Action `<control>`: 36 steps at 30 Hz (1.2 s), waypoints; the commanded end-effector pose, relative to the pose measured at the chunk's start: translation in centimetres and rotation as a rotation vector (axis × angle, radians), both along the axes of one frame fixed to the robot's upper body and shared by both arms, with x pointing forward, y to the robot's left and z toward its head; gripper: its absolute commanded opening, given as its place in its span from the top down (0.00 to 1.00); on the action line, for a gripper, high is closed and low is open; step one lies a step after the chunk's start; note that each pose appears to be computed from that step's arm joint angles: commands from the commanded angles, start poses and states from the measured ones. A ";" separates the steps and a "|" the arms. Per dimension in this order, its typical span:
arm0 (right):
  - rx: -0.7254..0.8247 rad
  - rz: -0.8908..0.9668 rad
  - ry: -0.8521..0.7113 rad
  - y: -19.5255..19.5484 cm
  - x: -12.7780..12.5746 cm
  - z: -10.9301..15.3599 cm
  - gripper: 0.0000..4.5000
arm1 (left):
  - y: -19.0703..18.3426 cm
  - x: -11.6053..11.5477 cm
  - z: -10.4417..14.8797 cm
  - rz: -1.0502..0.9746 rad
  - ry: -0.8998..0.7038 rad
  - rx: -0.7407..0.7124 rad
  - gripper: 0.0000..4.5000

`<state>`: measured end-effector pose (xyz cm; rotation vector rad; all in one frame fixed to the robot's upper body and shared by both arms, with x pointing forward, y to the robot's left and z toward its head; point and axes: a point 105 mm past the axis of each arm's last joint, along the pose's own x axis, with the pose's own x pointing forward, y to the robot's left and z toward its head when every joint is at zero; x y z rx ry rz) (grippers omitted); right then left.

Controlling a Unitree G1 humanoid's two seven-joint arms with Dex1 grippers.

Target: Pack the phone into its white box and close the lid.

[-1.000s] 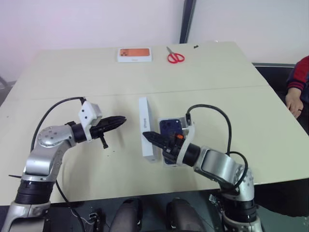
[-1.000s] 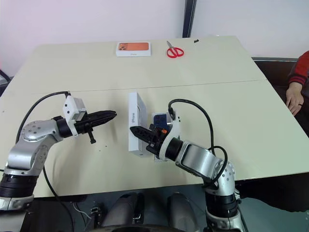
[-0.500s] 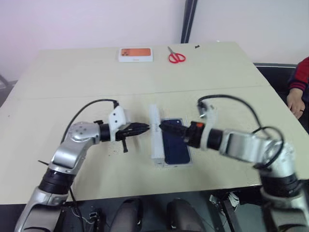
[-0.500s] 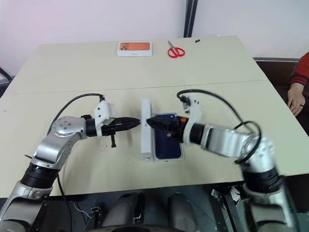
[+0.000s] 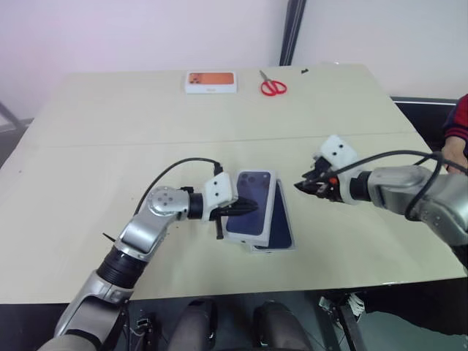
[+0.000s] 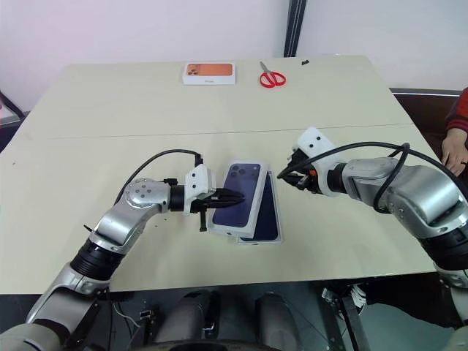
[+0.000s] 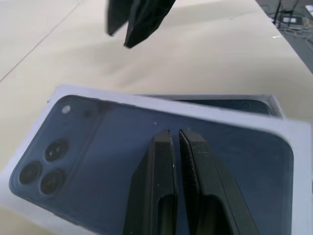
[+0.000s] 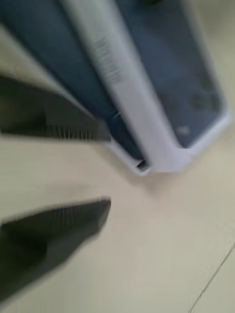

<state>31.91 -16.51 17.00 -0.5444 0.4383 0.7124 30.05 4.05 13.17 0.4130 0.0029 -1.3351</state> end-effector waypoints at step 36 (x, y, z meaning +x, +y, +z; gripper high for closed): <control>-0.187 0.302 -0.078 3.8 -2.9 -2.0 0.99 | 1.4 -0.6 -0.2 -0.011 0.042 0.108 0.93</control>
